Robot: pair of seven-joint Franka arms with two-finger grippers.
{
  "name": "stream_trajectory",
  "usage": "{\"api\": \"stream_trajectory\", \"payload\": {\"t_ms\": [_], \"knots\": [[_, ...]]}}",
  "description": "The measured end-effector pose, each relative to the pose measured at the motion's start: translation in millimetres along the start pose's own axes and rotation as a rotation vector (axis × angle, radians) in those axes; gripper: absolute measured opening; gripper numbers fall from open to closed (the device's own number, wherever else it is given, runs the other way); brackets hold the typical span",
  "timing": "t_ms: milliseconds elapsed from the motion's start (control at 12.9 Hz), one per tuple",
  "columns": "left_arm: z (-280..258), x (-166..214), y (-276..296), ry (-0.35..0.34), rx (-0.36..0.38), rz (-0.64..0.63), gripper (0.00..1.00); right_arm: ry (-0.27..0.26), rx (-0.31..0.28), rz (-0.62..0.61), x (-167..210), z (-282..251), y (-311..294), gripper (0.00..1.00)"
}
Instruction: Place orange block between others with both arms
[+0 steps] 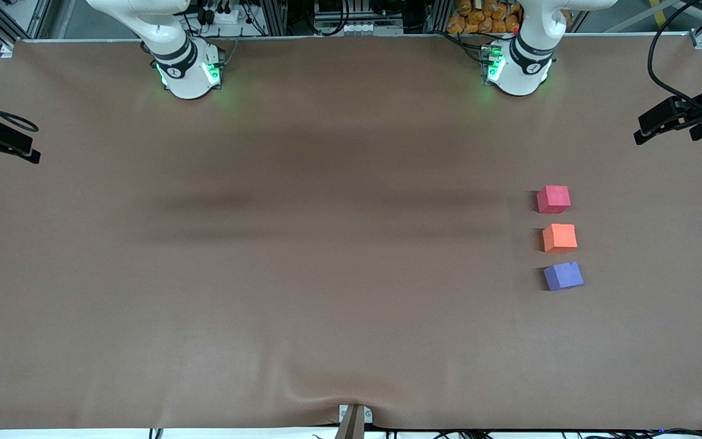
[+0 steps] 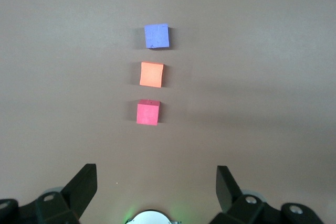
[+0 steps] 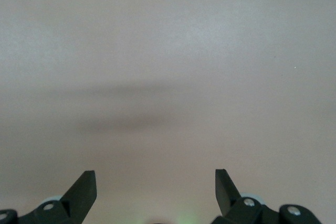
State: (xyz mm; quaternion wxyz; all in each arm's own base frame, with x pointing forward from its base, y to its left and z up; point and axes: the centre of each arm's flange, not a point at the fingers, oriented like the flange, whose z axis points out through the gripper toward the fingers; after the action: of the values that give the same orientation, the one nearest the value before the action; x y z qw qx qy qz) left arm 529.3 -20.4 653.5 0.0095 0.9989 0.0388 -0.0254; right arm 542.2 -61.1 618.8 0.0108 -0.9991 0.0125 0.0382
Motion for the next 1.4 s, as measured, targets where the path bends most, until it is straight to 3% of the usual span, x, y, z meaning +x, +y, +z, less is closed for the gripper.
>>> {"api": "stream_trajectory", "payload": {"t_ms": [1398], "knots": [[8.7, 6.5, 1.2, -0.016, 0.004, -0.001, 1.0, 0.002, 0.0, 0.007, 0.2, 0.1, 4.0, 1.0]]}}
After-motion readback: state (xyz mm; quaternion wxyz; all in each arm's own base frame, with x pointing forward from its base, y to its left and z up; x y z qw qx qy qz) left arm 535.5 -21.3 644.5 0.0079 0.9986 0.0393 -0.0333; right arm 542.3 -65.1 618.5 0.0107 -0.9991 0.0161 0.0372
